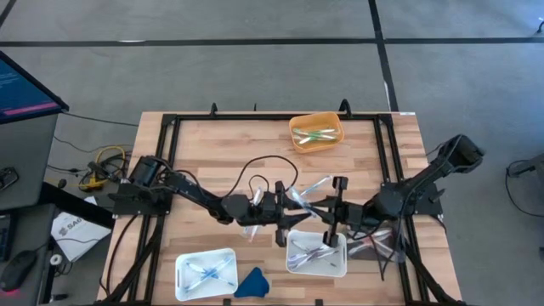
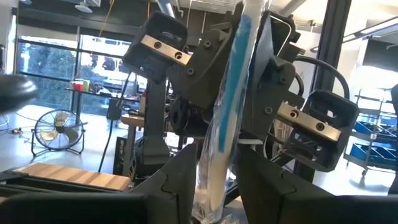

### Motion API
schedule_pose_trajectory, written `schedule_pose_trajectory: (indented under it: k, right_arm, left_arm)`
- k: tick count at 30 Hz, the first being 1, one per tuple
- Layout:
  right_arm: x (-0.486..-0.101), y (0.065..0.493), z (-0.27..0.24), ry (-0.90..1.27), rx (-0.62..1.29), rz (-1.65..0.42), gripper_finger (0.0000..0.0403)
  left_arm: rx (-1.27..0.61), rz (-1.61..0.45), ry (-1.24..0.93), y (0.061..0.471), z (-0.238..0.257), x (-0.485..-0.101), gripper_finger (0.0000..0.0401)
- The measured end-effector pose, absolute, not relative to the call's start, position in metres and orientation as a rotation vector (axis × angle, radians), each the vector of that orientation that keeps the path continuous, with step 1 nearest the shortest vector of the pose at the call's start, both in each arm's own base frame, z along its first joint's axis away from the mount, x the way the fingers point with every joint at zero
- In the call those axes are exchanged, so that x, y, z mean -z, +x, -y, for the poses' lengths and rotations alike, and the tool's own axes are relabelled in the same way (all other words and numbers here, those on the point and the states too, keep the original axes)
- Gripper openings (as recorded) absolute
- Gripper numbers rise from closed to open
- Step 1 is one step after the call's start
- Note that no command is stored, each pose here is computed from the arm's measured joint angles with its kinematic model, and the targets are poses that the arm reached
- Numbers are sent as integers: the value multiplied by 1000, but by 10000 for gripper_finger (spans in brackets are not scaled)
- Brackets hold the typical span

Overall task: Pick & Place Toothbrushes
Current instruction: Put the blue toothbrush into the left white bin

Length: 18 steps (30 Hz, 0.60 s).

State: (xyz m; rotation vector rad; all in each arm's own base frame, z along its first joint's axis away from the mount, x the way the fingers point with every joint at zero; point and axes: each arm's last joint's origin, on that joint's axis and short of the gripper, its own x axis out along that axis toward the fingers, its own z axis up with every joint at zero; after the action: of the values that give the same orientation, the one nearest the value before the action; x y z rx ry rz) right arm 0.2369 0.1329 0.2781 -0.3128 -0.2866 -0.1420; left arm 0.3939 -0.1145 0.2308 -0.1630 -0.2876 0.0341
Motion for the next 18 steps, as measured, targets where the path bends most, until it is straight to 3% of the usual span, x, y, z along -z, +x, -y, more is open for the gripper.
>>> schedule_pose_trajectory:
  k: [18]
  right_arm:
    - [-276,240,-128,-311,157,270,0]
  left_arm:
    - [-40,287,-160,395,112,-231,34]
